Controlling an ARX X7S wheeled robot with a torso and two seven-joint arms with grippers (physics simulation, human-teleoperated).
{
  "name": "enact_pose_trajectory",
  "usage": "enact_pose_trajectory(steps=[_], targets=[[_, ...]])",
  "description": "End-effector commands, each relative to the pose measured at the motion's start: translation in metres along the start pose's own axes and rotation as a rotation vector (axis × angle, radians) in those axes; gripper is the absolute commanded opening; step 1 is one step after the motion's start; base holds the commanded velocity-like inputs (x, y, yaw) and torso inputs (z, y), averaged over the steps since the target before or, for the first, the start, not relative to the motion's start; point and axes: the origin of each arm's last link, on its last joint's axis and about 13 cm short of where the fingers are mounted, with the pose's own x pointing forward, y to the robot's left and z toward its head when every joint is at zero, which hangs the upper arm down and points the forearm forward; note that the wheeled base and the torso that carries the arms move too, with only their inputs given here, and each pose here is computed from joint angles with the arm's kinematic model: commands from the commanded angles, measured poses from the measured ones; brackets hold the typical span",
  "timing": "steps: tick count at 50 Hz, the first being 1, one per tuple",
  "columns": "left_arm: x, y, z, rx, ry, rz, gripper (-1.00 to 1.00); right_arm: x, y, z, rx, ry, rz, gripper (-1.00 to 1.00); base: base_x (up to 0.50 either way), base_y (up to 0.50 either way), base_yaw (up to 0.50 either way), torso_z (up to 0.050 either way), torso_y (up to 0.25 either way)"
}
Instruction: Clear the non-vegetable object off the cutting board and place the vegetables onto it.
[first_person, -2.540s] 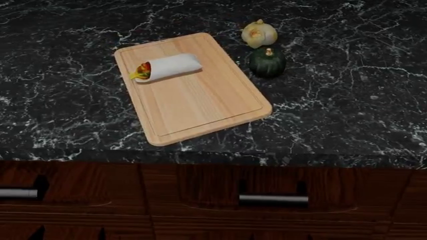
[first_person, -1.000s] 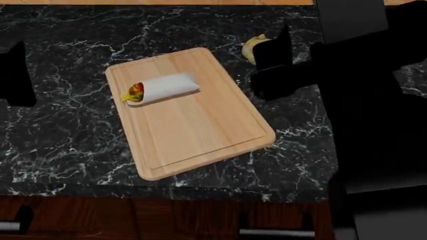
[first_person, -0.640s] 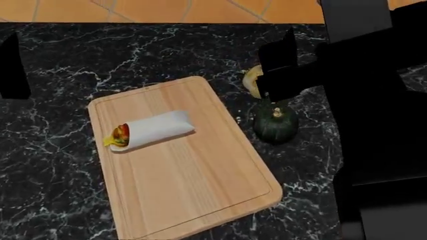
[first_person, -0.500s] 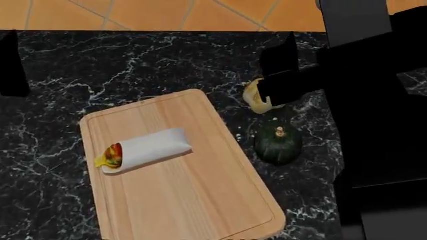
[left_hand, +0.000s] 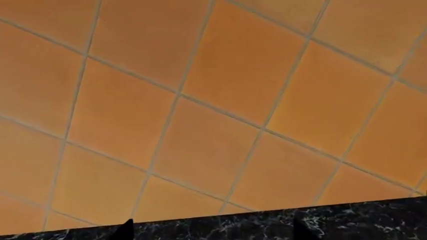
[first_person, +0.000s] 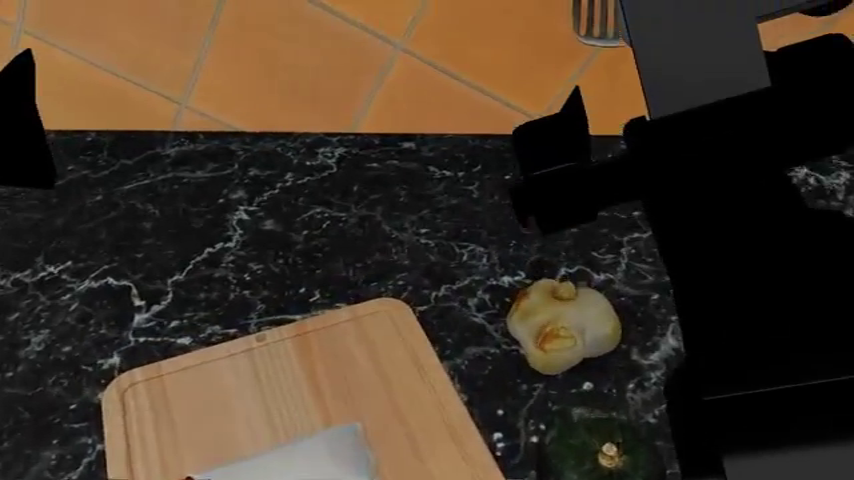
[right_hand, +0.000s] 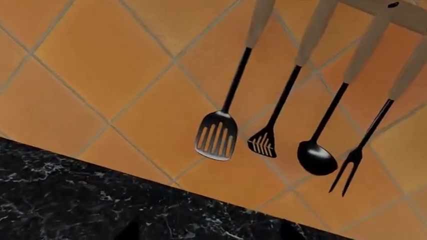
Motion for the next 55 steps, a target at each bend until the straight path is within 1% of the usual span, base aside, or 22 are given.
enact_pose_trajectory(steps=[1,13,14,18,19,21,23,26,27,28,30,31,32,36,37,40,45,48,51,52,54,55], targets=[[0.000,-0.001,0.001,-0.018,-0.006,-0.017,1.00,0.000,-0.001,-0.003,0.035,-0.004,0.014,1.00,0.50,0.00,0.00,0.000,0.000],[0.000,0.000,0.002,-0.018,-0.009,-0.016,1.00,-0.002,0.002,-0.009,0.004,0.023,0.028,1.00,0.50,0.00,0.00,0.000,0.001],[0.000,0.000,0.002,-0.020,-0.009,-0.015,1.00,-0.002,0.003,-0.011,-0.011,0.025,0.023,1.00,0.23,0.00,0.00,0.000,0.000],[0.000,0.000,0.001,-0.019,-0.008,-0.017,1.00,-0.004,0.002,-0.011,0.008,0.017,0.032,1.00,0.01,0.00,0.00,0.000,0.000],[0.000,0.000,0.002,-0.018,-0.009,-0.017,1.00,-0.005,0.002,-0.010,-0.005,0.012,0.027,1.00,0.02,0.00,0.00,0.000,0.000],[0.000,0.000,0.002,-0.016,-0.009,-0.018,1.00,-0.008,0.003,-0.007,-0.002,-0.005,0.077,1.00,0.02,0.00,0.00,0.000,0.000],[0.000,0.000,0.002,-0.015,-0.009,-0.017,1.00,-0.012,0.006,-0.008,-0.033,0.005,0.124,1.00,0.02,0.00,0.00,0.000,0.000],[-0.001,0.000,0.002,-0.014,-0.010,-0.017,1.00,-0.026,0.012,-0.004,-0.064,-0.002,0.220,1.00,0.02,0.00,0.00,0.000,0.000],[-0.001,0.000,0.002,-0.014,-0.008,-0.018,1.00,-0.031,0.014,-0.003,-0.088,0.000,0.242,1.00,0.02,0.00,0.00,0.000,0.000],[-0.001,0.000,0.002,-0.013,-0.008,-0.018,1.00,-0.033,0.014,-0.001,-0.076,-0.002,0.257,1.00,0.02,0.00,0.00,0.000,0.000],[-0.001,-0.001,0.003,-0.010,-0.009,-0.021,1.00,-0.039,0.015,0.000,-0.092,0.007,0.313,1.00,0.02,0.00,0.00,0.000,0.000],[0.000,-0.001,0.003,-0.012,-0.010,-0.021,1.00,-0.044,0.016,0.002,-0.094,0.018,0.376,1.00,0.02,0.00,0.00,0.000,0.000],[0.000,-0.001,0.003,-0.013,-0.010,-0.021,1.00,-0.046,0.017,0.002,-0.101,0.020,0.380,1.00,0.02,0.00,0.00,0.000,0.000],[0.000,-0.001,0.004,-0.014,-0.010,-0.025,1.00,-0.056,0.022,0.004,-0.143,0.028,0.474,1.00,0.02,0.00,0.00,0.000,0.000],[0.000,-0.001,0.005,-0.015,-0.012,-0.024,1.00,-0.058,0.024,0.006,-0.136,0.036,0.512,1.00,0.02,0.00,0.00,0.000,0.000],[0.000,-0.001,0.006,-0.015,-0.014,-0.024,1.00,-0.064,0.026,0.010,-0.139,0.037,0.549,1.00,0.02,0.00,0.00,0.000,0.000],[0.000,-0.001,0.007,-0.019,-0.016,-0.024,1.00,-0.075,0.035,0.011,-0.191,0.056,0.662,1.00,0.02,0.00,0.00,0.000,0.000],[0.001,-0.001,0.004,-0.018,-0.010,-0.024,1.00,-0.079,0.039,0.012,-0.196,0.059,0.694,1.00,0.02,0.00,0.00,0.000,0.000],[0.000,-0.001,0.005,-0.020,-0.009,-0.025,1.00,-0.085,0.045,0.013,-0.221,0.063,0.736,1.00,0.02,0.00,0.00,0.000,0.000],[0.000,-0.001,0.005,-0.019,-0.009,-0.025,1.00,-0.086,0.046,0.014,-0.223,0.064,0.742,1.00,0.02,0.00,0.00,0.000,0.000],[0.001,-0.001,0.005,-0.020,-0.011,-0.023,1.00,-0.088,0.048,0.016,-0.186,0.100,0.763,1.00,0.02,0.00,0.00,0.000,0.000],[0.001,-0.001,0.005,-0.020,-0.011,-0.022,1.00,-0.089,0.050,0.016,-0.200,0.088,0.774,1.00,0.02,0.00,0.00,0.000,0.000]])
